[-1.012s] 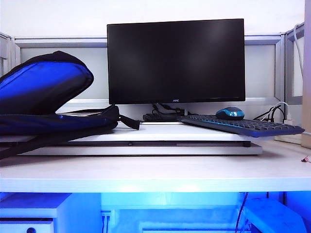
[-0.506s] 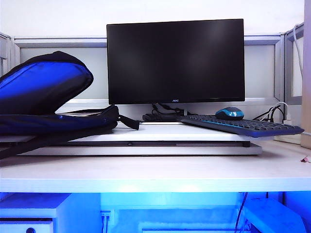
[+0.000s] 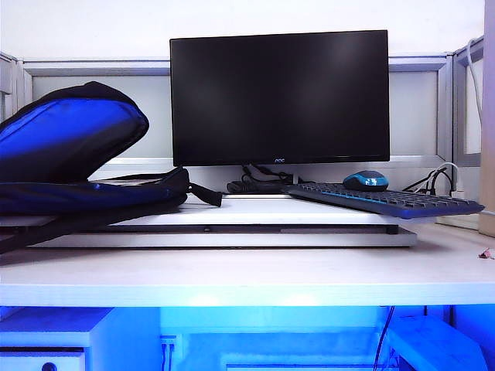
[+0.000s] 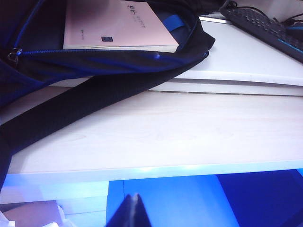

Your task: Pick up the book on the desk and put it into the open backpack.

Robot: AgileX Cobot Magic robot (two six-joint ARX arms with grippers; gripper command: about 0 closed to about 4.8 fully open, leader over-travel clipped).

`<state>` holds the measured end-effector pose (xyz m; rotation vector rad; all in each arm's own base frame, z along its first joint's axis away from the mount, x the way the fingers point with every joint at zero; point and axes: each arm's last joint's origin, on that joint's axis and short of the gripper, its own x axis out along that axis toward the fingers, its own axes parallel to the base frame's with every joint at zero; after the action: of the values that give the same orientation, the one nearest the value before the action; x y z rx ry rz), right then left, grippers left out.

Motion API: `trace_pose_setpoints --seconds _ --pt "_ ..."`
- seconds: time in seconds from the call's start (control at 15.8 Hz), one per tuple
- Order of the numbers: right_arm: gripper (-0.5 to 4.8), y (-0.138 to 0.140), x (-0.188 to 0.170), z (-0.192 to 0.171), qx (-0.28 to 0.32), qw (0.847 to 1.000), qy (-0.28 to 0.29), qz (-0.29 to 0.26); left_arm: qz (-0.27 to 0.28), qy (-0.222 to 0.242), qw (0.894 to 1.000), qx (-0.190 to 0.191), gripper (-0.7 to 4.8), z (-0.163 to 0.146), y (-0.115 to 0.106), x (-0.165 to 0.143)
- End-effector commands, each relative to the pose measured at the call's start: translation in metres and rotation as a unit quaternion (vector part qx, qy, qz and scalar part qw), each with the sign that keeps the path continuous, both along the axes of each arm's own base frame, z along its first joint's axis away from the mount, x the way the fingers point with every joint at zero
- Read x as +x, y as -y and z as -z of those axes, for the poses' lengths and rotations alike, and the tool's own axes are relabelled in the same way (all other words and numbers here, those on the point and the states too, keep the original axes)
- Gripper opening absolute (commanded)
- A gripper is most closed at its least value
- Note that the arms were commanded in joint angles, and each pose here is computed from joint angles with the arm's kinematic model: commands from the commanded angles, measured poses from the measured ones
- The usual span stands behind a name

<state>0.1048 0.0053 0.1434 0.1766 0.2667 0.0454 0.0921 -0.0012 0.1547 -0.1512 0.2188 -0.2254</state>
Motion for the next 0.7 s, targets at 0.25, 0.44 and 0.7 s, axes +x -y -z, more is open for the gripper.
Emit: trace_pose_setpoints --seconds 0.25,0.44,0.7 --pt "-0.01 0.0000 -0.0007 0.0021 0.001 1.000 -0.012 0.001 -0.002 -0.015 0.999 -0.033 -0.06 0.0028 0.0002 0.0001" --pt "-0.01 0.0000 -0.0007 0.0021 0.001 1.000 -0.012 0.001 -0.001 -0.015 0.999 -0.032 -0.06 0.0028 0.0002 0.0001" --pt "-0.01 0.0000 -0.0007 0.0021 0.001 1.000 -0.012 0.001 -0.001 -0.015 0.999 -0.032 -0.05 0.0028 0.0002 0.0001"
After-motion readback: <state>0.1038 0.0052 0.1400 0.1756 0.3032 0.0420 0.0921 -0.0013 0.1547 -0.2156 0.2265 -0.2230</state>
